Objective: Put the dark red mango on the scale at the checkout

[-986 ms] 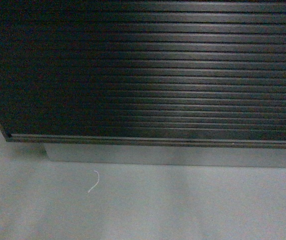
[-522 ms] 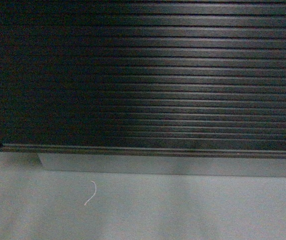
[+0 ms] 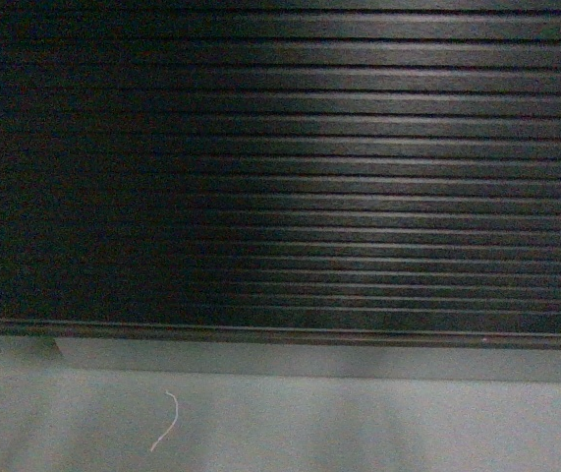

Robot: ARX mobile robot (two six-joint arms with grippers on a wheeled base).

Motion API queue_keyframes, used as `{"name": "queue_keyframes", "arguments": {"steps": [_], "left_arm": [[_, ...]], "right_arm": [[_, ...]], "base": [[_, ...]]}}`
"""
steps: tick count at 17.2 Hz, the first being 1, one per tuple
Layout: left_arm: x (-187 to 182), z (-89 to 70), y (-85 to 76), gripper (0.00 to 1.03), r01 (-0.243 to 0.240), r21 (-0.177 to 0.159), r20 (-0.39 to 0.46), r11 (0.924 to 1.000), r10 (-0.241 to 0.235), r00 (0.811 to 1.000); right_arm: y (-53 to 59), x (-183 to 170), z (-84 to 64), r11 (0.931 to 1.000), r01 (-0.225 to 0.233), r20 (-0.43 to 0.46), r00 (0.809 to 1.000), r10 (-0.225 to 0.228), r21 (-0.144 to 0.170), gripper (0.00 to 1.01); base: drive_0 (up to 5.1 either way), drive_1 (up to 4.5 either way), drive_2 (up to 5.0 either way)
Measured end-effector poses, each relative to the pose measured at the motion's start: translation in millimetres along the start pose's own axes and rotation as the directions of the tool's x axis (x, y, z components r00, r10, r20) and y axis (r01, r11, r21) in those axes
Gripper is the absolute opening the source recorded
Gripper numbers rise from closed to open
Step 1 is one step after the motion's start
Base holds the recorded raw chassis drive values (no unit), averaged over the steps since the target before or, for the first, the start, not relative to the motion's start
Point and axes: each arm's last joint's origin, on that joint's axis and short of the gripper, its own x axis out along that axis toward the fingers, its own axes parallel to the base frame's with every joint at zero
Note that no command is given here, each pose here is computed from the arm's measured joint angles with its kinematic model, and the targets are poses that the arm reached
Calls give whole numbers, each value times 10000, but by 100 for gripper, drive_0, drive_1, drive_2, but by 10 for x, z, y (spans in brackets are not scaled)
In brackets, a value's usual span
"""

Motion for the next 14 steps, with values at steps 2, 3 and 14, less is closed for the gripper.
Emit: {"name": "queue_keyframes", "arguments": {"steps": [2, 3, 14], "left_arm": [[0, 0, 0, 98, 0, 0, 0, 10000, 0, 10000], [0, 0, 0, 98, -4, 0, 0, 10000, 4, 10000], [0, 0, 0, 98, -4, 0, 0, 10000, 4, 10000]], "right_arm": [[0, 0, 0, 10000, 0, 4, 10000, 0, 0, 98], [0, 0, 1, 10000, 0, 8, 10000, 0, 0, 98], [0, 0, 0, 10000, 0, 4, 10000, 0, 0, 98]], "base": [[5, 357, -346], [5, 357, -346], [-1, 231, -234]]}}
